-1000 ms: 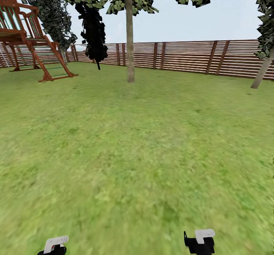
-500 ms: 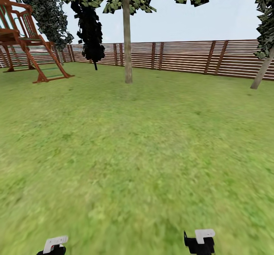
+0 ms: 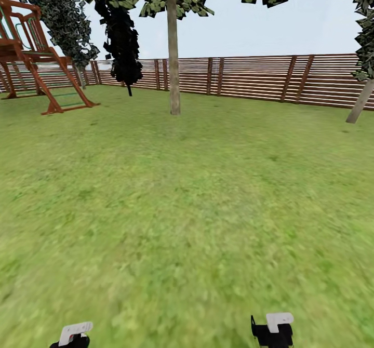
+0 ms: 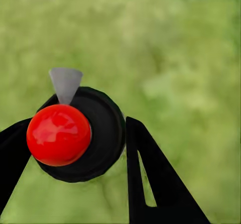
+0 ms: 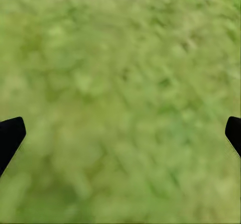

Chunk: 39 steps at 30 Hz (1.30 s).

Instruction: In the garden, pick up the pesticide atomizer on the floor and spray pesticide onto both trees until each tree trunk is fully covered.

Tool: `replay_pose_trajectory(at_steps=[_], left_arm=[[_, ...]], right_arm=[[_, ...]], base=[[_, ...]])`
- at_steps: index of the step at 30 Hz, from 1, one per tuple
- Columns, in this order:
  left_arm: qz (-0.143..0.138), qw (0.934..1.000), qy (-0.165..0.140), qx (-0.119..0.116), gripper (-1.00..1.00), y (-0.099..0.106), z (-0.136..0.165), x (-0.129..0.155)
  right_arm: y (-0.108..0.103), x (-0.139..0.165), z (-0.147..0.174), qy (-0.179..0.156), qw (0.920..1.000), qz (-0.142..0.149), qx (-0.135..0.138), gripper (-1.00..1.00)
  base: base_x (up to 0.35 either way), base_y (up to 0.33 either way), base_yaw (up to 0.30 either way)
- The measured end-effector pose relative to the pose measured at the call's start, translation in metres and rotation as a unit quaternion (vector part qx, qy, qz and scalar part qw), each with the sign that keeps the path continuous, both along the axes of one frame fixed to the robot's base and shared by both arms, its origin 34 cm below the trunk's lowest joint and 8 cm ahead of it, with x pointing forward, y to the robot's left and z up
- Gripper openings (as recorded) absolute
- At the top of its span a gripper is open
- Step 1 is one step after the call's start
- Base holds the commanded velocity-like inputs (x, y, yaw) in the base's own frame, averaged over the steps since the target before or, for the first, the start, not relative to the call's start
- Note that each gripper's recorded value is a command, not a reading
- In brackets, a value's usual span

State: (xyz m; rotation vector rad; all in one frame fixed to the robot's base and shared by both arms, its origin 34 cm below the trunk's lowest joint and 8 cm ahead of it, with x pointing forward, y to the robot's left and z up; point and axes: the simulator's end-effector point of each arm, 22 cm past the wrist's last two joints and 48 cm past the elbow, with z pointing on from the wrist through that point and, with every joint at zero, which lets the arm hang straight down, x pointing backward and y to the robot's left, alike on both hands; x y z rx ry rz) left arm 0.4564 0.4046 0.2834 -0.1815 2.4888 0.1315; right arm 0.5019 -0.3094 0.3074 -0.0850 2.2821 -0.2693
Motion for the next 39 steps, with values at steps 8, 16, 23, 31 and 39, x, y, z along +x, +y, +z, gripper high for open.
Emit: replay_pose_trajectory(at_steps=[8, 16, 23, 31, 39], left_arm=[[0.0, 1.0, -0.001, 0.0, -1.0, 0.0, 0.0002, 0.0002], [0.0, 1.0, 0.0, 0.0, -1.0, 0.0, 0.0001, 0.0001], [0.0, 1.0, 0.0, 0.0, -1.0, 0.0008, 0.0001, -0.0002], [0.0, 1.0, 0.0, 0.0, -1.0, 0.0008, 0.0001, -0.0001], [0.0, 1.0, 0.0, 0.0, -1.0, 0.0007, 0.0002, 0.0001]], right_arm=[[0.0, 0.0, 0.0, 0.0, 1.0, 0.0, 0.0, 1.0], [0.0, 0.0, 0.0, 0.0, 1.0, 0.0, 0.0, 1.0], [0.0001, -0.0003, -0.0002, 0.0, 1.0, 0.0, 0.0, 1.0], [-0.001, -0.0001, 0.0, 0.0, 1.0, 0.0, -0.001, 1.0], [-0.0009, -0.0002, -0.0001, 0.0, 1.0, 0.0, -0.001, 1.0]], base=[[0.34, 0.0, 0.0], [0.34, 0.0, 0.0], [0.34, 0.0, 0.0], [0.34, 0.0, 0.0], [0.34, 0.0, 0.0]])
